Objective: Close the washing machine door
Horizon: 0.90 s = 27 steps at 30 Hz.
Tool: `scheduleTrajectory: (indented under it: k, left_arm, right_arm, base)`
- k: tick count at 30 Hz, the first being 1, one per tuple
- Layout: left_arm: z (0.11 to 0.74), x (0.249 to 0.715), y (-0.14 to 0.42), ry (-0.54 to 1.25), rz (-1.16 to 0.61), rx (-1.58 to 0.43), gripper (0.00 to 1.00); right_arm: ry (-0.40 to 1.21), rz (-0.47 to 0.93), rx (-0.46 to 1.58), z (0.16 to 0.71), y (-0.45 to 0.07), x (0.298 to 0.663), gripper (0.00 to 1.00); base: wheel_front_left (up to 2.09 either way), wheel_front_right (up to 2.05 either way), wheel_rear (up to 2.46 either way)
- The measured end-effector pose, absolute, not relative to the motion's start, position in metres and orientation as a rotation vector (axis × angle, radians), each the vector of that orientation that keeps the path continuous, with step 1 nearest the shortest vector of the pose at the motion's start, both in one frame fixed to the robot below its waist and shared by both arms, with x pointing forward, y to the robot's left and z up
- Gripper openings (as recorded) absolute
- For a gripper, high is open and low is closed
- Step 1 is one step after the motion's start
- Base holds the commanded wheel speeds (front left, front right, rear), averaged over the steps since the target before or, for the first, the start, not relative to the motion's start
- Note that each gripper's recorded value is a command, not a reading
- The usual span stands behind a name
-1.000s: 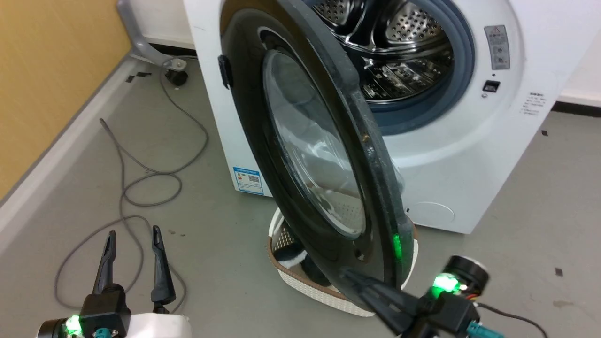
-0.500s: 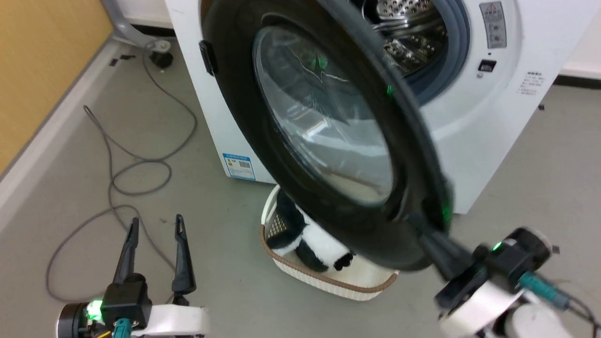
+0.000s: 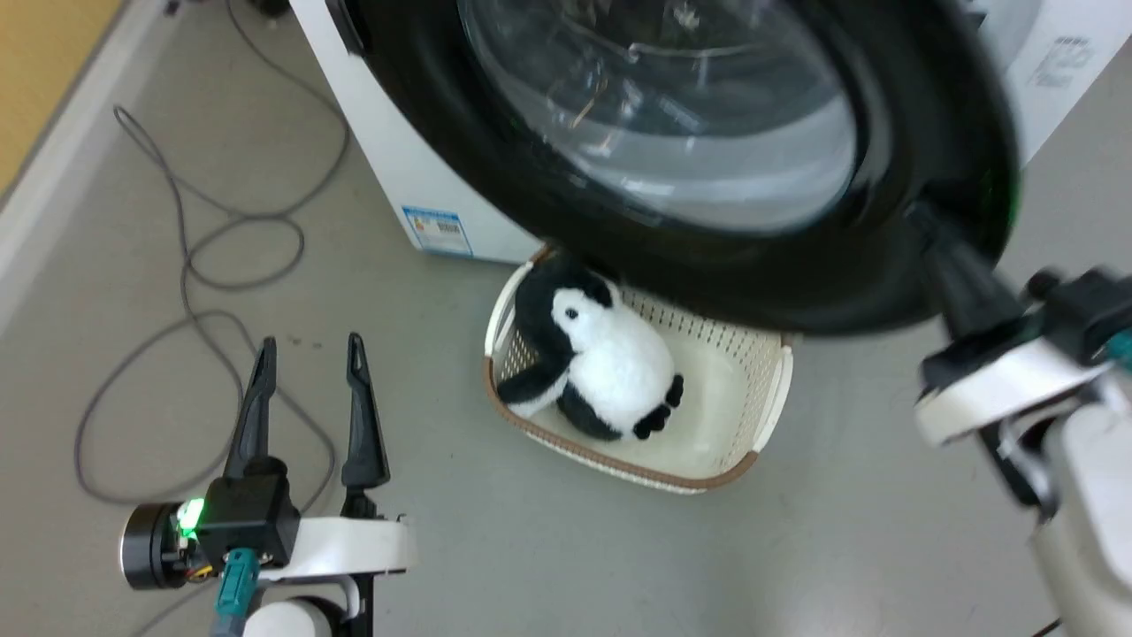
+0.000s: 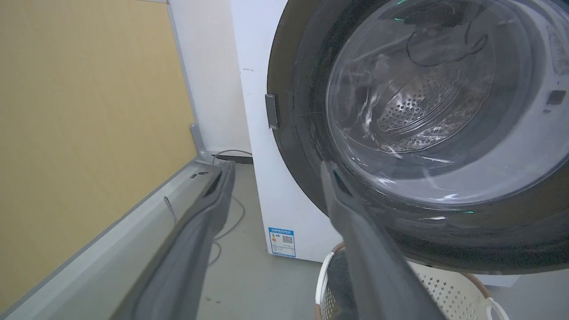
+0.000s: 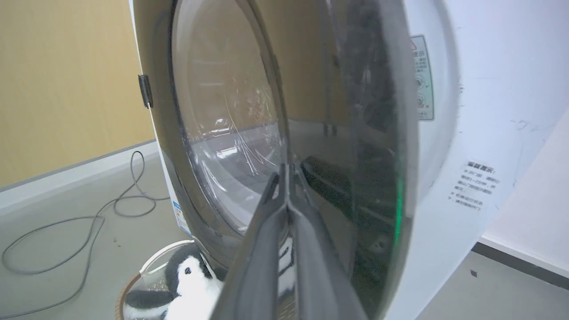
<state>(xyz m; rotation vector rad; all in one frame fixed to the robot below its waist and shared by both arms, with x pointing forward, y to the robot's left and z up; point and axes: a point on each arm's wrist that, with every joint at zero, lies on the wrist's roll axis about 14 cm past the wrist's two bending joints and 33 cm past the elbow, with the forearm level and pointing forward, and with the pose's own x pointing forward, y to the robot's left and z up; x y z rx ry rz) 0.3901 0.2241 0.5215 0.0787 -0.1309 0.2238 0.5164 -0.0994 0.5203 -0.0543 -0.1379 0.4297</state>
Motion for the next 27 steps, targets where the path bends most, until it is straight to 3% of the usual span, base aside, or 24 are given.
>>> scheduleTrajectory:
  k: [16,27]
  left_arm:
    - [0.506,0.407,0.232,-0.093,0.246,0.088,1.0]
    - [0.502,0.406,0.239,-0.08,0.282,0.087,1.0]
  right_arm:
    - [-0.138,0.287,-0.135,0.524,-0.143,0.607,0.0]
    - [-0.123,0.223,-0.14,0.521,-0.151,0.631,0.0]
  base:
    - [0.0,0.0,0.0]
    - [0.0,0.0,0.0]
